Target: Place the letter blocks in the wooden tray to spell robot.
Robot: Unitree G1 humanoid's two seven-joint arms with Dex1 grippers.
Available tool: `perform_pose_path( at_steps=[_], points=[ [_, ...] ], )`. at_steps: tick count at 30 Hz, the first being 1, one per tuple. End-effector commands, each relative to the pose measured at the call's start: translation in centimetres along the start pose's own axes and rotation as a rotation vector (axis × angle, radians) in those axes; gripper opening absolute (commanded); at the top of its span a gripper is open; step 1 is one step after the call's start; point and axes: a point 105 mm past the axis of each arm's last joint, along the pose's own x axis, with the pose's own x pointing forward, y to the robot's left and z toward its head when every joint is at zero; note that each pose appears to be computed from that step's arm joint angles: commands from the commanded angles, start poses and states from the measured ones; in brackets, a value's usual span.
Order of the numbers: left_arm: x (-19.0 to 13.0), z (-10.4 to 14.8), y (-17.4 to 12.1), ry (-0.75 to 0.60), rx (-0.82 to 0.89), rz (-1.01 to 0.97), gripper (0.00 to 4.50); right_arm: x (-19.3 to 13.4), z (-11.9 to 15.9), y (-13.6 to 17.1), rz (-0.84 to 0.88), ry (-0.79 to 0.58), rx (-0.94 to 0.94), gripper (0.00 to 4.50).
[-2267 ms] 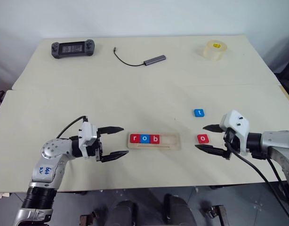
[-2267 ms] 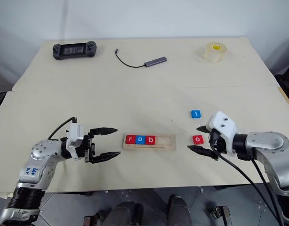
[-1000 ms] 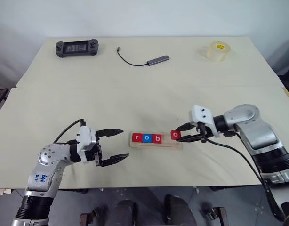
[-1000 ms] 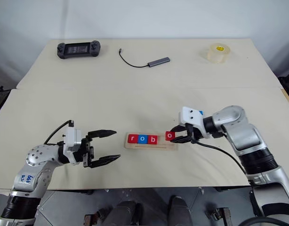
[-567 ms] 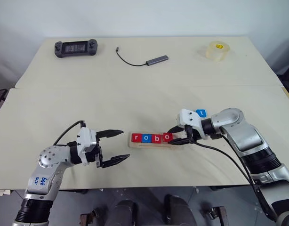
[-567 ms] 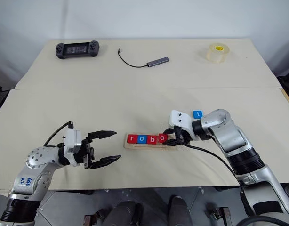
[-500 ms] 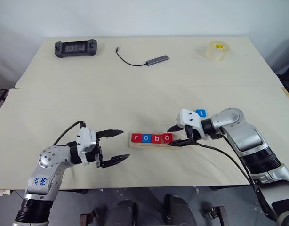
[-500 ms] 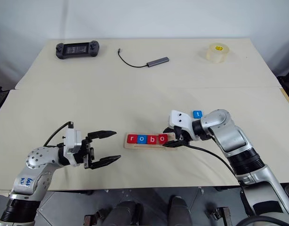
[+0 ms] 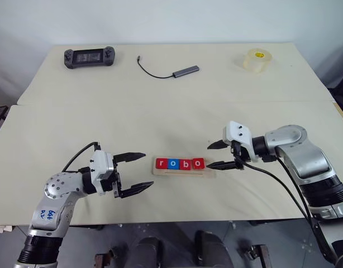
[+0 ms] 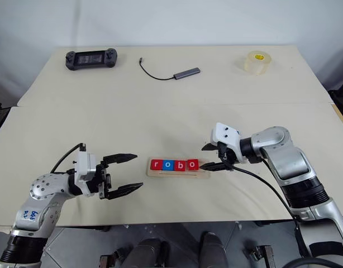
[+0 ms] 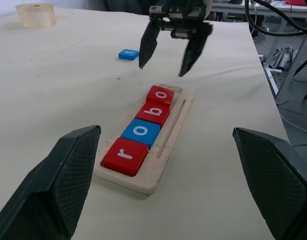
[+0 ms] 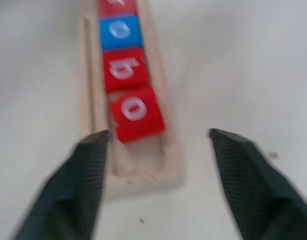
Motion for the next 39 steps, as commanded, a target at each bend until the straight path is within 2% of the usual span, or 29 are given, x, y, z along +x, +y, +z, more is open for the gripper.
perform_pose_path(
  at_steps=[1,5,6,7,19,24,33,39],
  points=[
    [0.0,0.8,0.0,-0.017,0.032,-0.006,4.50,0.4,0.3,0.0,-0.007,-0.014,-0.042,1.77],
    [-0.1,0.9,0.0,-0.015,0.034,-0.002,4.50,0.9,0.2,0.3,0.013,-0.009,-0.067,0.37],
    [-0.1,0.9,0.0,-0.015,0.034,-0.001,4.50,1.1,0.2,0.4,0.018,-0.011,-0.071,0.09],
    [-0.1,0.9,0.0,-0.015,0.034,0.000,4.50,1.2,0.2,0.4,0.022,-0.012,-0.073,0.04],
    [-0.1,0.8,0.1,-0.015,0.036,0.014,4.50,2.2,1.9,2.4,0.128,-0.048,-0.082,0.04],
    [0.0,0.8,0.0,-0.018,0.033,0.010,4.50,2.2,1.9,2.2,0.109,-0.052,-0.083,0.04],
    [0.2,0.7,0.3,-0.018,0.032,-0.007,4.50,-0.9,1.0,1.3,0.000,-0.046,-0.038,0.04],
    [0.5,0.7,0.4,-0.023,0.034,-0.018,4.50,0.6,0.0,1.3,-0.010,-0.035,-0.012,0.04]
  ],
)
